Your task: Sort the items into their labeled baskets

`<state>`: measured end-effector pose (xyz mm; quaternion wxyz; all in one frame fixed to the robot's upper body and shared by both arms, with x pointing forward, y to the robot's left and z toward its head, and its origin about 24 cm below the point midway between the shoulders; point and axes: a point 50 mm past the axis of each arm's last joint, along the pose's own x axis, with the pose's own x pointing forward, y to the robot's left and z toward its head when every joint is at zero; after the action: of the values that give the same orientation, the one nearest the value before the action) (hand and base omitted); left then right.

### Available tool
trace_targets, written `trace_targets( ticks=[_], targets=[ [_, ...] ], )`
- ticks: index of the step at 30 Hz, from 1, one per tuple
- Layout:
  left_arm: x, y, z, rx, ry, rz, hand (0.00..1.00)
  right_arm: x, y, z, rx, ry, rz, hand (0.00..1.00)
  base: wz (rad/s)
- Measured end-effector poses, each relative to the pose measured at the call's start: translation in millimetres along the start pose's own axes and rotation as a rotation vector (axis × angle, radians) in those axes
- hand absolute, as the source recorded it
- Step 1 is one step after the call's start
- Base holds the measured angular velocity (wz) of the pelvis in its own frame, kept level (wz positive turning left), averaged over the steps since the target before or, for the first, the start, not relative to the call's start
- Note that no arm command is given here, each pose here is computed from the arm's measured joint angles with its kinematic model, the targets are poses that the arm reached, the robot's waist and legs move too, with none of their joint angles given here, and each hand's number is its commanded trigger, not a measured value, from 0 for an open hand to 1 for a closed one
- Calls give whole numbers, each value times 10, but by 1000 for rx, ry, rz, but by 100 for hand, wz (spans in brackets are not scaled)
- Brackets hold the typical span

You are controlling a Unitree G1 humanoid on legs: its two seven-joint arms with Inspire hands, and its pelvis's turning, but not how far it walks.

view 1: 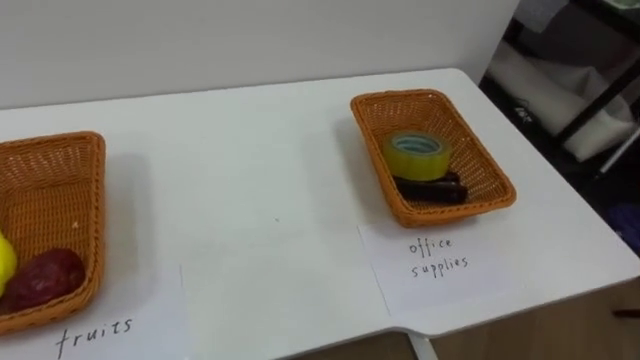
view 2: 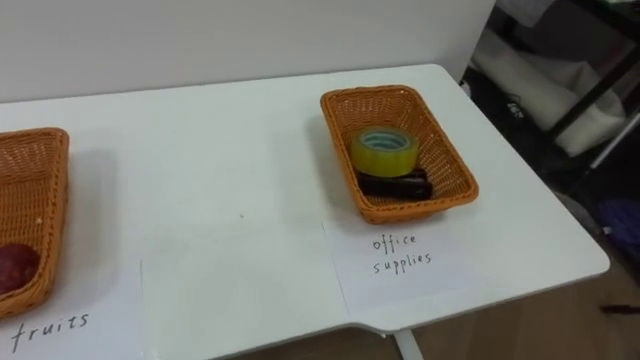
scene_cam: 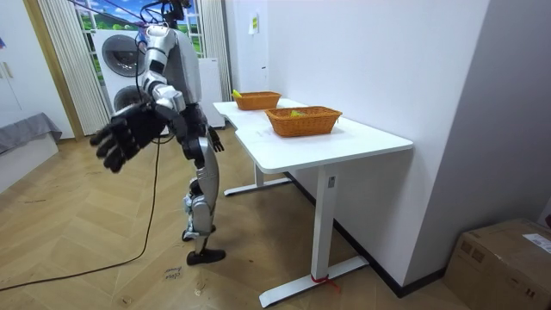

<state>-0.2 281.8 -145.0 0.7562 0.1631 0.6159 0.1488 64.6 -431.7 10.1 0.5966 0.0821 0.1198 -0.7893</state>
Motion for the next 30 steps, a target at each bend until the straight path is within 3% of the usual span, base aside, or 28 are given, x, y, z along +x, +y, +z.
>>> trace_targets(
  ticks=[9,18,22,30],
  targets=[
    [-22,-67,-57,-77,5,-8,0,-29,-629,-804,-127,244,-185,0,-1],
    [-43,-167,-181,-92,55,-34,0,-354,-1049,-1551,-286,524,-202,0,-2],
    [-55,-225,-250,-92,90,-49,0,-571,-1174,-1857,-462,642,-49,0,-1],
    [-63,-391,-222,-63,104,-113,0,-912,-1014,-2143,-792,700,483,0,5]
  ],
)
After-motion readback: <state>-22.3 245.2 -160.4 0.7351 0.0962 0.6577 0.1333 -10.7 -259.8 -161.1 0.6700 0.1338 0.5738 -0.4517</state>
